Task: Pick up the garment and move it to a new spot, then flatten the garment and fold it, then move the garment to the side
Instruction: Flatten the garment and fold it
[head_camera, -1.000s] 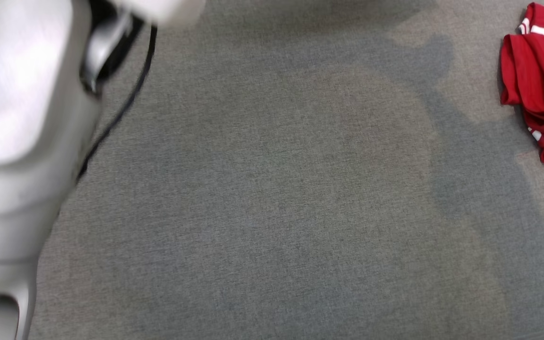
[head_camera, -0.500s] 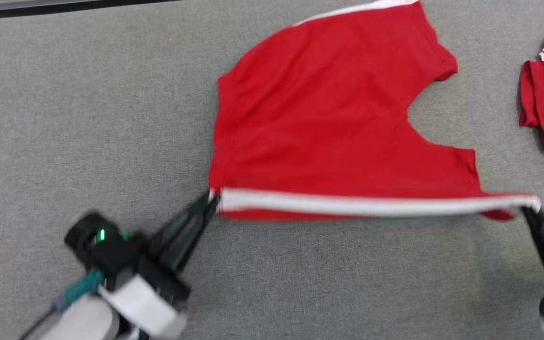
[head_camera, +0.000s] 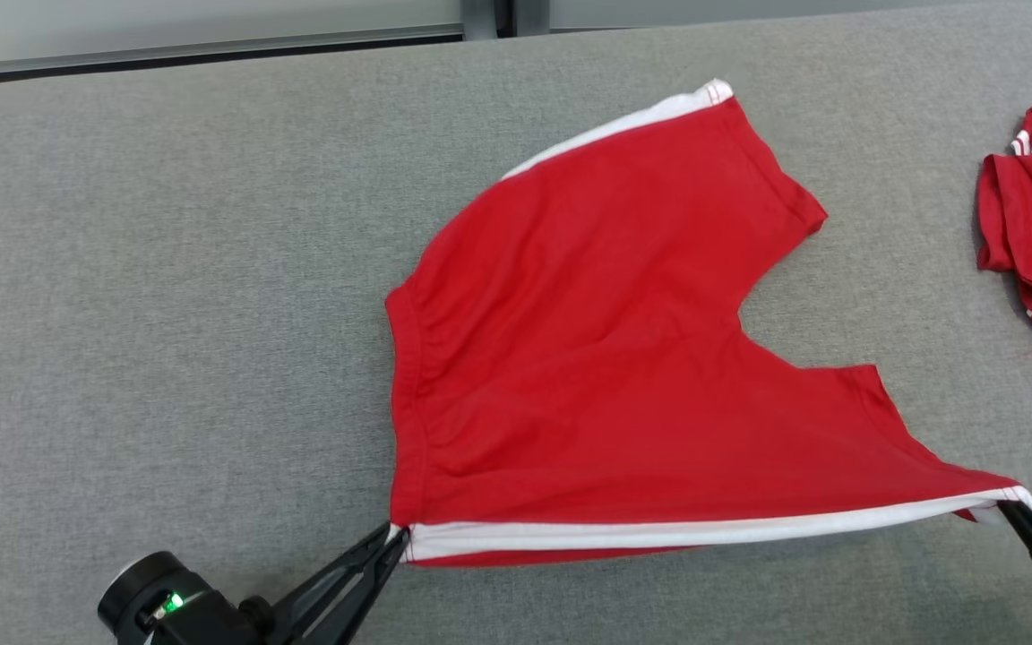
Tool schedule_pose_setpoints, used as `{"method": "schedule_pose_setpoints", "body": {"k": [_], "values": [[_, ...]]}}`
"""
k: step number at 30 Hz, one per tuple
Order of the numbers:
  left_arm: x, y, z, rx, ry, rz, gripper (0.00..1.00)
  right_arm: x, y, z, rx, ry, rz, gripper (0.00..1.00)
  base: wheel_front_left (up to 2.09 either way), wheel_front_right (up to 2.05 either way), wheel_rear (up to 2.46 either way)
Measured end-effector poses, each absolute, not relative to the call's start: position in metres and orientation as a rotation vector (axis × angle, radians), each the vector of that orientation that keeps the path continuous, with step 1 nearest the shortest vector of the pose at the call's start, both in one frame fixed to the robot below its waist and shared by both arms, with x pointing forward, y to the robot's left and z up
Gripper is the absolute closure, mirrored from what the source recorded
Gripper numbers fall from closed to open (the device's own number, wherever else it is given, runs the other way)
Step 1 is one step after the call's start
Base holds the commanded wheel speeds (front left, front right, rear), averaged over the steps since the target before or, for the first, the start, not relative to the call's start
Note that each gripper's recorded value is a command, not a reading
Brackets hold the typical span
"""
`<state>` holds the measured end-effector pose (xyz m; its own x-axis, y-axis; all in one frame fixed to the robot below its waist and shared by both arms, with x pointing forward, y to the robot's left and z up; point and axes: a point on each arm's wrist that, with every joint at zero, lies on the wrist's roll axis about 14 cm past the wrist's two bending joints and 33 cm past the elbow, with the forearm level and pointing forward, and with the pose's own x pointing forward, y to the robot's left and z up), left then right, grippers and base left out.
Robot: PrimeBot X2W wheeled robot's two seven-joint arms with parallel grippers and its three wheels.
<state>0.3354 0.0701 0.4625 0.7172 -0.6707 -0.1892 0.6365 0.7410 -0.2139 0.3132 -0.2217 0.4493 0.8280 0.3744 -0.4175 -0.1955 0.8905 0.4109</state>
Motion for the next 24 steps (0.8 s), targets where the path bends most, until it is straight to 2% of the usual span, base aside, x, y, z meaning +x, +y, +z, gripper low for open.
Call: {"method": "schedule_pose_setpoints", "body": {"k": [5,9,13,15,24], "values": [[0.33,0.068,0.476,-0.174,0.265,-0.711,1.0,0.325,-0.219,0.461,0.329,0.493,0.343,1.0,0.0,0.0,0.0],[0.338,0.056,0.486,-0.225,0.263,-0.727,1.0,0.347,-0.211,0.469,0.299,0.479,0.39,1.0,0.0,0.0,0.0],[0.357,0.045,0.494,-0.311,0.277,-0.737,1.0,0.377,-0.206,0.474,0.274,0.486,0.432,1.0,0.0,0.0,0.0],[0.375,0.044,0.498,-0.359,0.305,-0.736,1.0,0.403,-0.21,0.479,0.263,0.487,0.437,1.0,0.0,0.0,0.0],[0.437,0.063,0.488,-0.459,0.38,-0.646,1.0,0.481,-0.204,0.485,0.25,0.493,0.485,1.0,0.0,0.0,0.0]]}}
